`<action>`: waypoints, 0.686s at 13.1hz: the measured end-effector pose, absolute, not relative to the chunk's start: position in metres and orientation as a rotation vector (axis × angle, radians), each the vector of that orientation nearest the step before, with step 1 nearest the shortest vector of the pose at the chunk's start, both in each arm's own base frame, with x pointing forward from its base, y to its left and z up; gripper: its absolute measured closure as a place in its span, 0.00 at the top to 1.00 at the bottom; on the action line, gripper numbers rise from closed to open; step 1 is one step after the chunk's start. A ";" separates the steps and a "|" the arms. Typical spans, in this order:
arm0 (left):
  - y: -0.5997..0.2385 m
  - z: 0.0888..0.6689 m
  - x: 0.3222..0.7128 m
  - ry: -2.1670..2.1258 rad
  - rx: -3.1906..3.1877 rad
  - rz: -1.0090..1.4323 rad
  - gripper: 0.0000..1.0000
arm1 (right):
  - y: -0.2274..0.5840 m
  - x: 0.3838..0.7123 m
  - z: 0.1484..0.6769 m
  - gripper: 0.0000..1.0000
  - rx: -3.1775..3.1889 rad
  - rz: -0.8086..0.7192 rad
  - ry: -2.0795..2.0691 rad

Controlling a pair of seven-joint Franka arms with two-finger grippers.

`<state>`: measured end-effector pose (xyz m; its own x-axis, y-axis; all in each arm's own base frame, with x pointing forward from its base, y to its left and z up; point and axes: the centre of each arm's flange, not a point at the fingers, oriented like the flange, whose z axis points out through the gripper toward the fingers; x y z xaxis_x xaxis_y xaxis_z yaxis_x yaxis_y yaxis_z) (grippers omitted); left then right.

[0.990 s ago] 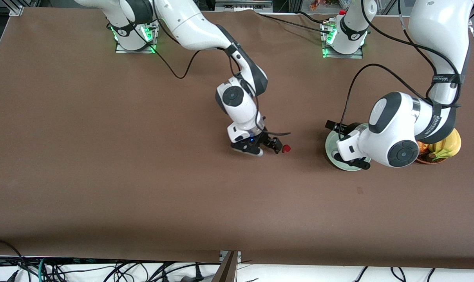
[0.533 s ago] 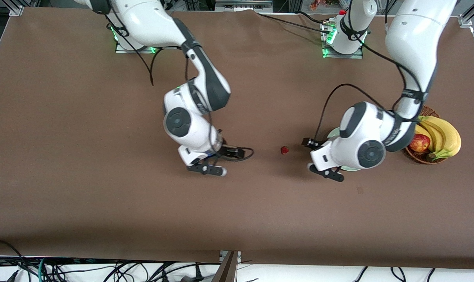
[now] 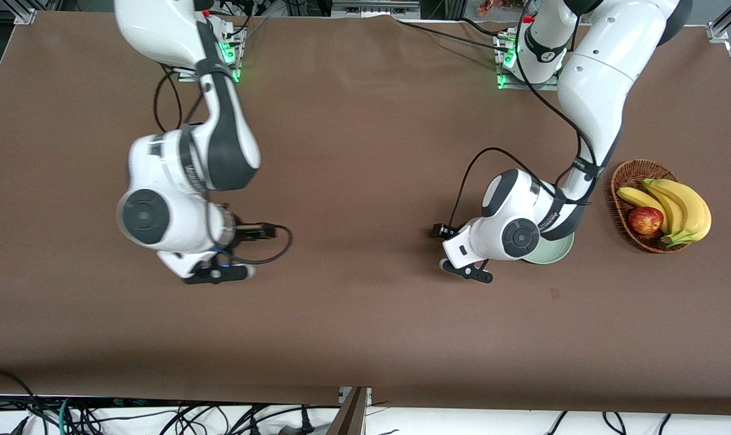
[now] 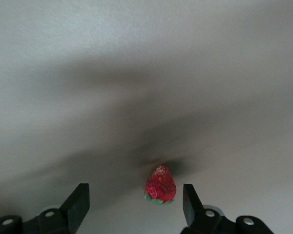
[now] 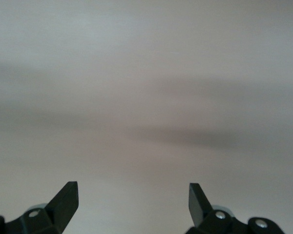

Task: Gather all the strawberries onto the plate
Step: 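Grasp the third strawberry with the left gripper while the right gripper withdraws, then drop the third strawberry on the plate with the left gripper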

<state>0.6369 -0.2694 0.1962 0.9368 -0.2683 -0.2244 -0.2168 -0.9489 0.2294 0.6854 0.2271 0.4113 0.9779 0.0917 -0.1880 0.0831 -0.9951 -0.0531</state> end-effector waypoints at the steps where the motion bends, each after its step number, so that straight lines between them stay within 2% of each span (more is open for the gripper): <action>1: -0.278 0.189 0.631 -0.367 2.892 -0.396 0.83 | 0.189 0.687 0.429 1.00 -3.089 0.314 -0.142; 3: -0.298 0.175 0.618 -0.367 2.896 -0.439 0.78 | 0.118 0.681 0.468 1.00 -3.102 0.331 -0.170; 4: -0.303 0.169 0.612 -0.367 2.899 -0.459 0.71 | 0.096 0.671 0.488 1.00 -3.109 0.351 -0.188; 5: -0.303 0.167 0.609 -0.354 2.902 -0.468 0.71 | 0.083 0.658 0.511 1.00 -3.112 0.366 -0.211; 6: -0.300 0.167 0.611 -0.340 2.907 -0.466 0.63 | 0.077 0.644 0.533 1.00 -3.109 0.363 -0.236; 8: -0.293 0.169 0.616 -0.320 2.910 -0.461 0.37 | 0.065 0.615 0.569 1.00 -3.086 0.326 -0.254; 9: -0.290 0.170 0.617 -0.310 2.911 -0.458 0.33 | 0.058 0.600 0.581 1.00 -3.070 0.314 -0.255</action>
<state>0.6169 -0.2904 0.1700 0.9309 -0.2311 -0.2830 -0.1763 -0.9625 0.2062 0.5998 0.0580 0.5811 0.9658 0.1679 -0.1974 0.1589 -0.9854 -0.0611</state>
